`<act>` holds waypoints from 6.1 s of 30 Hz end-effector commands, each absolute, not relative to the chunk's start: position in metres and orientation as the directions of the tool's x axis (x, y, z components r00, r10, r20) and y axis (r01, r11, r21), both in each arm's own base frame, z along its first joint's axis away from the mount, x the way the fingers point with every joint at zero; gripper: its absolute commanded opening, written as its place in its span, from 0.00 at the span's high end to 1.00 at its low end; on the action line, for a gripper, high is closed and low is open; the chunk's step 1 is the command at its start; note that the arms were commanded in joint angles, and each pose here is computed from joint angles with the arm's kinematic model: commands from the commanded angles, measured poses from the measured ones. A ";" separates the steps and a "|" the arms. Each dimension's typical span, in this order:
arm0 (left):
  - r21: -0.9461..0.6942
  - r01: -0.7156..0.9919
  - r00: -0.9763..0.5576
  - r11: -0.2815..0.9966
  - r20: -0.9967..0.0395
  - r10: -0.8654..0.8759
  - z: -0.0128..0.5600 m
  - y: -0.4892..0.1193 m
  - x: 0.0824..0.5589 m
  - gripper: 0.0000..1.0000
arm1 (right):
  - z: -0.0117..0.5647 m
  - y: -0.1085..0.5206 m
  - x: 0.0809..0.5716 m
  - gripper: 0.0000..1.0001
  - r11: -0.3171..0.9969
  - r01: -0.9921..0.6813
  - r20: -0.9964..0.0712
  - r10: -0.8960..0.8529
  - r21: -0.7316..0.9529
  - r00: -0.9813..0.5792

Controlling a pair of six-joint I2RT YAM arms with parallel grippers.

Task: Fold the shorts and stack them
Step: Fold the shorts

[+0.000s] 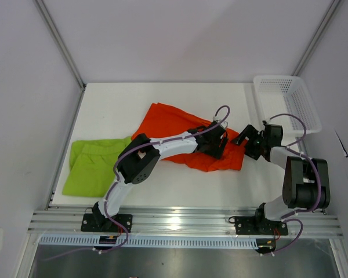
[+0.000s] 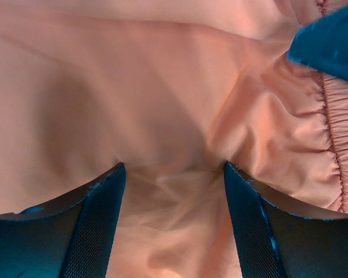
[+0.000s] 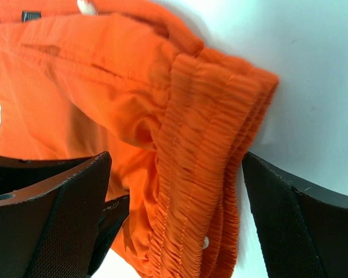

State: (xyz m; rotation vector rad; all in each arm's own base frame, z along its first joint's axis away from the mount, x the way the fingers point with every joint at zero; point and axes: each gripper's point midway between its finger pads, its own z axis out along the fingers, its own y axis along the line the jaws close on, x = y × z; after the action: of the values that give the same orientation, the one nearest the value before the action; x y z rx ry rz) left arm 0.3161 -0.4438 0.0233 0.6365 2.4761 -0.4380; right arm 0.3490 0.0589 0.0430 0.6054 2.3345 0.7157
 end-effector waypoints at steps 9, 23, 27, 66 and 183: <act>-0.108 0.512 -0.797 0.852 -0.430 0.424 -0.024 -0.403 0.284 0.29 | 0.054 0.095 0.321 0.11 0.643 0.163 -0.330 0.573 0.748 -0.750; -0.108 0.506 -0.807 0.856 -0.408 0.426 -0.041 -0.383 0.267 0.30 | 0.087 0.089 0.313 0.33 0.591 0.112 -0.401 0.662 0.799 -0.633; -0.112 0.515 -0.801 0.850 -0.415 0.431 -0.039 -0.385 0.266 0.30 | 0.091 0.089 0.316 0.38 0.586 0.097 -0.408 0.664 0.804 -0.626; -0.164 0.550 -0.776 0.819 -0.462 0.429 -0.025 -0.413 0.248 0.32 | 0.044 0.078 0.299 1.00 0.778 0.334 -0.294 0.540 0.532 -0.789; -0.350 0.018 -0.836 0.936 -0.519 -0.178 0.006 -0.186 0.294 0.59 | 0.191 0.205 0.370 1.00 0.961 -0.211 -0.399 -0.268 -0.180 -0.877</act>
State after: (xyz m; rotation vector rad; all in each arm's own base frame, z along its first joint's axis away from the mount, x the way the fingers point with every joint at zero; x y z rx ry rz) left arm 0.3037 -0.1896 0.0206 -0.1386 2.4644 -0.5261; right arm 0.3822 0.1817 0.1852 -0.3146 2.6690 -0.2230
